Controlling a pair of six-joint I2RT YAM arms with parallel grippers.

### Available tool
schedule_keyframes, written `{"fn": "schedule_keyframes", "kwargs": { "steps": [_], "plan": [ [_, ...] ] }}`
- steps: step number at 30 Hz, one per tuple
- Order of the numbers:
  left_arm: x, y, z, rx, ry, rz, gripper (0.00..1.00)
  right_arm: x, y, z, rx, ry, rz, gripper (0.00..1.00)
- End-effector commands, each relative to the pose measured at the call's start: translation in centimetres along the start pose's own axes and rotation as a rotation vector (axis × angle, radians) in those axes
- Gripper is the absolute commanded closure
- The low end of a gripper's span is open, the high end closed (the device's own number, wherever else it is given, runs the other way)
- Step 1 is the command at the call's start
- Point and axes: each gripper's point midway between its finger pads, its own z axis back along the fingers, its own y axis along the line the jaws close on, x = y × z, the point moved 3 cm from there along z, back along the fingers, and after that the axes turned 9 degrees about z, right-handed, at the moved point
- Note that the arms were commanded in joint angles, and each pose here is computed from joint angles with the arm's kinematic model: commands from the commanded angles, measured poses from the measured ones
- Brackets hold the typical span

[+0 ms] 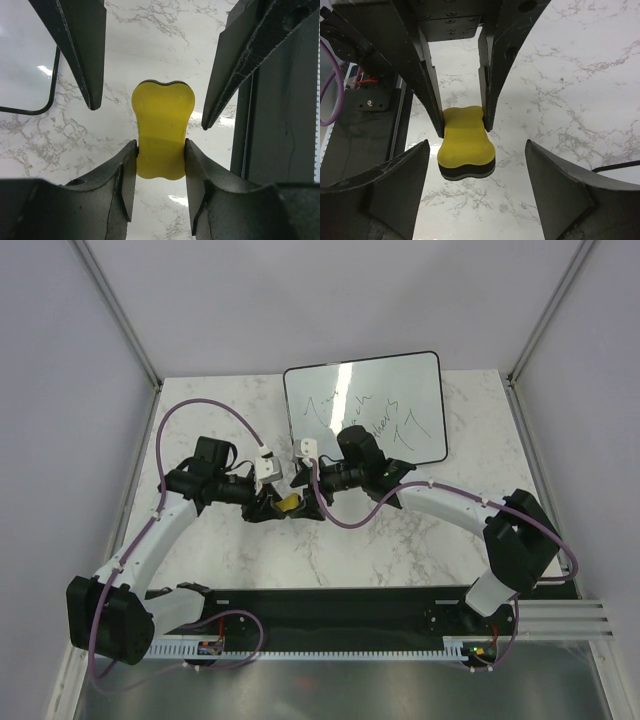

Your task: Erase the whiteboard

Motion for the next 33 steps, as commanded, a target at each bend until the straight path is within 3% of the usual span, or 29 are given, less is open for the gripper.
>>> {"fn": "schedule_keyframes", "kwargs": {
  "steps": [1, 5, 8, 12, 17, 21, 22, 23, 25, 26, 29, 33],
  "plan": [
    [1.4, -0.4, 0.4, -0.018, -0.031, -0.067, 0.98, 0.7, 0.1, -0.2, 0.029, -0.016, 0.023, 0.16],
    [1.4, -0.4, 0.3, -0.025, -0.032, -0.066, 0.98, 0.4, -0.2, -0.3, 0.013, -0.003, 0.010, 0.29],
    [1.3, -0.4, 0.2, -0.026, -0.030, -0.063, 0.98, 0.5, -0.3, -0.5, 0.014, -0.004, 0.007, 0.30],
    [1.3, -0.4, 0.2, -0.029, -0.031, -0.061, 0.98, 0.7, -0.7, -0.7, 0.004, -0.006, 0.004, 0.44],
    [1.0, -0.3, 0.1, -0.027, -0.023, -0.059, 0.98, 0.5, -0.6, -0.6, 0.002, -0.005, -0.006, 0.50],
    [0.8, -0.3, 0.0, -0.030, -0.018, -0.052, 0.96, 0.5, -0.5, -0.7, 0.005, -0.006, -0.012, 0.62],
    [0.9, -0.2, 0.0, -0.028, -0.018, -0.052, 0.91, 0.5, -0.5, -0.7, 0.003, -0.004, -0.013, 0.65],
    [0.8, -0.3, 0.0, -0.029, -0.017, -0.047, 0.77, 0.5, -0.5, -0.6, 0.001, -0.004, -0.012, 0.68],
    [0.9, -0.3, 0.1, -0.028, -0.019, -0.043, 0.62, 0.0, -0.7, -0.5, -0.021, 0.010, -0.020, 0.83],
    [0.9, -0.3, 0.1, -0.028, -0.019, -0.038, 0.44, -0.7, -0.5, -0.4, -0.032, 0.027, -0.036, 0.86],
    [0.9, -0.3, 0.0, -0.033, -0.024, -0.024, 0.21, -2.9, -0.2, 0.2, -0.102, 0.080, -0.087, 0.96],
    [1.2, -0.3, -0.1, -0.036, -0.040, 0.002, 0.04, -5.9, -0.5, 1.2, -0.266, 0.115, -0.160, 1.00]
  ]
}}
